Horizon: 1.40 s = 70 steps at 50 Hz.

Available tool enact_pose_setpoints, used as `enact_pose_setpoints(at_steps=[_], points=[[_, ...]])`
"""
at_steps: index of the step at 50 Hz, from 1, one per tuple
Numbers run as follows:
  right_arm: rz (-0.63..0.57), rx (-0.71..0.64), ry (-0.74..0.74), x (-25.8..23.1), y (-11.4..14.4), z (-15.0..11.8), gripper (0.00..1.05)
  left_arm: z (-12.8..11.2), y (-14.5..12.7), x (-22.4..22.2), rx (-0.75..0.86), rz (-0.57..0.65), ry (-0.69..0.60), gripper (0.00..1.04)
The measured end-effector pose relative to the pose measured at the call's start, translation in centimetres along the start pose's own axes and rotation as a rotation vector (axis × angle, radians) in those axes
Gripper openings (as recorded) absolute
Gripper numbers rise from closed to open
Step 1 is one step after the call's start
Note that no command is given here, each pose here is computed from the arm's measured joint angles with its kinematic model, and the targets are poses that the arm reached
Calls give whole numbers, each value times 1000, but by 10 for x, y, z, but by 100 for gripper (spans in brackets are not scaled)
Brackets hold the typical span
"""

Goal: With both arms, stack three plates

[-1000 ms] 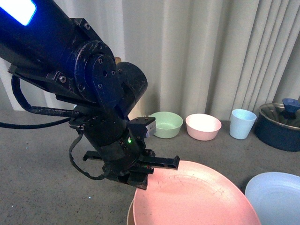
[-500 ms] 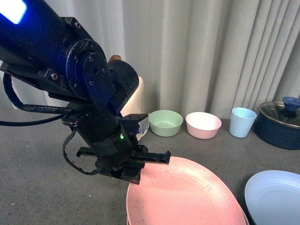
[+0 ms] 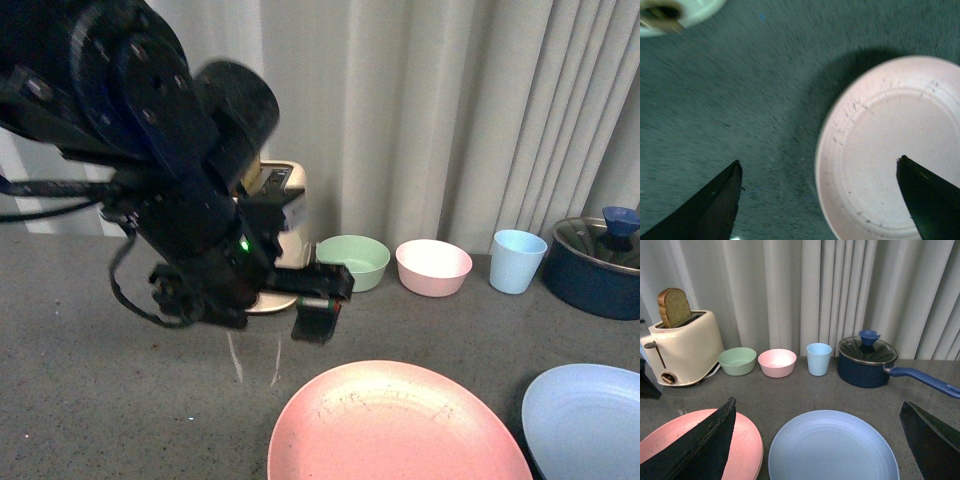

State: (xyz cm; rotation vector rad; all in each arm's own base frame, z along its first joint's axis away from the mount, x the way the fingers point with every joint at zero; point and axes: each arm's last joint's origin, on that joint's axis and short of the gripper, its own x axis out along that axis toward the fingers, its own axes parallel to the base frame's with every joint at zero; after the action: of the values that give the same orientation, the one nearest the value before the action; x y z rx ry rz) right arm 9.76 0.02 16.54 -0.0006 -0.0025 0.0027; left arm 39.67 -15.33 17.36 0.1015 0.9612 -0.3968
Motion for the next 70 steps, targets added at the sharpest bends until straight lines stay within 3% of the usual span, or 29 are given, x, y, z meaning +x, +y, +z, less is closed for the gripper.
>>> enact_pose_setpoints(at_steps=[2,9,17,18,22,26,32,43,70], points=[[0,0,0,0,0,0,97,3,-1,-17,34,24,-63,99],[0,0,0,0,0,0,97,3,-7,-78,134,67,-246,98],[0,0,0,0,0,0,97,-31,-23,-164,203,67,-420,98],[0,0,0,0,0,0,97,-35,-25,-170,198,97,-454,96],[0,0,0,0,0,0,97,-66,-17,-194,17,346,-798,79],[-1,0,0,0,0,0,97,-100,-6,-211,-55,388,-920,66],[-1,0,0,0,0,0,97,-149,9,-217,-92,406,-970,45],[-3,0,0,0,0,0,97,-193,23,-198,-96,382,-939,4],[0,0,0,0,0,0,97,-245,39,-190,-103,396,-960,4]])
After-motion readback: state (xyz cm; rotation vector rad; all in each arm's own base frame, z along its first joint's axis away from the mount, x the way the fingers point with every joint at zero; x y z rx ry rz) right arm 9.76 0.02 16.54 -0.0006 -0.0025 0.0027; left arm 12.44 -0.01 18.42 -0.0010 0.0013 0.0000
